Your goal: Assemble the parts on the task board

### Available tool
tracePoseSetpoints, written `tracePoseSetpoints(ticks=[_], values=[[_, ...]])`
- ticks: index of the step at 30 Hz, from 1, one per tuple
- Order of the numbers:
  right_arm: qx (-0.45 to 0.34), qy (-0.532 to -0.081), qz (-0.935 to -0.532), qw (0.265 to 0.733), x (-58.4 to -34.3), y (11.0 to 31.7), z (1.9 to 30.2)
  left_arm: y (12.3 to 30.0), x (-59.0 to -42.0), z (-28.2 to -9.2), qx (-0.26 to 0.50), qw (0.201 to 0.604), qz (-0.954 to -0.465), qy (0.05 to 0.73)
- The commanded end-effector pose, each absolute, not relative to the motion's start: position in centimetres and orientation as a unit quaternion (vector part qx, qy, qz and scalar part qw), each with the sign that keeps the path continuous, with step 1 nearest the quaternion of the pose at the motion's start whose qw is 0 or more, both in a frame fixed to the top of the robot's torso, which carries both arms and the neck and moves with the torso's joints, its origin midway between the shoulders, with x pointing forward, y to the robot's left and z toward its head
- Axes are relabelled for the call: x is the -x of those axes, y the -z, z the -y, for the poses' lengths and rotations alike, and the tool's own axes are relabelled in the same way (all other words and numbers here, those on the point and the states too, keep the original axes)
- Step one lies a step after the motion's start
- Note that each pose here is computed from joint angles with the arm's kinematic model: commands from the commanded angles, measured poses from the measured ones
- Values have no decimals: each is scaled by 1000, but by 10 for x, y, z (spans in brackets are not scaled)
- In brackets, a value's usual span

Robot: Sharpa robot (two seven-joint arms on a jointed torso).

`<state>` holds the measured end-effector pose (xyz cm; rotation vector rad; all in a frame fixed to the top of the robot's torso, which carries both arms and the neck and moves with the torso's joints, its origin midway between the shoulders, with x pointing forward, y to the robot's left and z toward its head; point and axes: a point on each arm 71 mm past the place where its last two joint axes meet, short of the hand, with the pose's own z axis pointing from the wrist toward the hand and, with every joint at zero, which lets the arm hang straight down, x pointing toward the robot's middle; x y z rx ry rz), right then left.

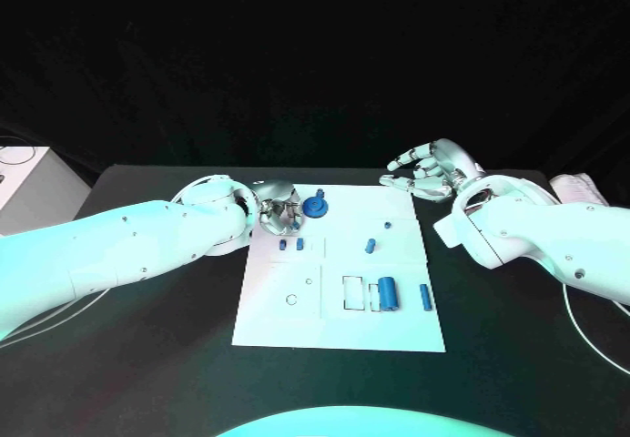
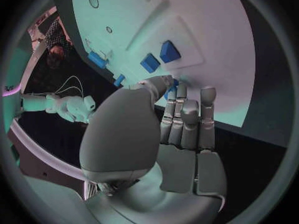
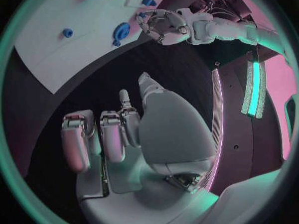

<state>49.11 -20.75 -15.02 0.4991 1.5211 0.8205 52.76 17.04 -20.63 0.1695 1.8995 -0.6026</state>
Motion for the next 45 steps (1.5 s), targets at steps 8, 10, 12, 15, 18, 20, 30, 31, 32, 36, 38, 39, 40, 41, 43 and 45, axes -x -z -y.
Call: tracePoseSetpoints(ticks=[8, 10, 12, 15, 18, 20, 30, 31, 32, 36, 38, 39, 40, 41, 43, 45], values=[[-208, -360, -663, 623, -491, 150, 206, 210, -526, -169, -76, 536, -801, 255], [-208, -360, -663, 623, -491, 150, 206, 210, -526, -169, -76, 537, -801, 255], [-208, -360, -663, 623, -491, 150, 206, 209, -526, -169, -75, 538, -800, 255], [-208, -360, -663, 623, -491, 150, 206, 209, -526, -169, -74, 538, -800, 254], [-208, -360, -663, 623, -491, 150, 207, 209, -526, -170, -74, 539, -800, 254], [-208, -360, -663, 623, -491, 150, 207, 209, -526, -170, -73, 539, -800, 253], [-208, -360, -663, 623, -491, 150, 207, 209, -526, -171, -71, 541, -799, 252], [-208, -359, -663, 623, -491, 150, 207, 209, -526, -171, -71, 541, -799, 252], [-208, -359, -663, 623, -491, 150, 207, 209, -526, -171, -70, 542, -798, 252], [-208, -359, -663, 623, -491, 150, 207, 208, -525, -171, -69, 545, -796, 253], [-208, -359, -663, 623, -492, 150, 207, 208, -525, -171, -69, 546, -796, 253], [-208, -359, -663, 623, -492, 150, 207, 208, -525, -171, -69, 546, -796, 253], [-208, -359, -663, 623, -492, 150, 207, 208, -525, -172, -69, 546, -795, 253], [-208, -359, -663, 623, -492, 150, 207, 208, -525, -172, -68, 547, -795, 254], [-208, -359, -663, 623, -492, 150, 207, 208, -525, -172, -68, 548, -794, 254], [-208, -358, -663, 623, -492, 150, 207, 208, -525, -172, -67, 549, -794, 254]])
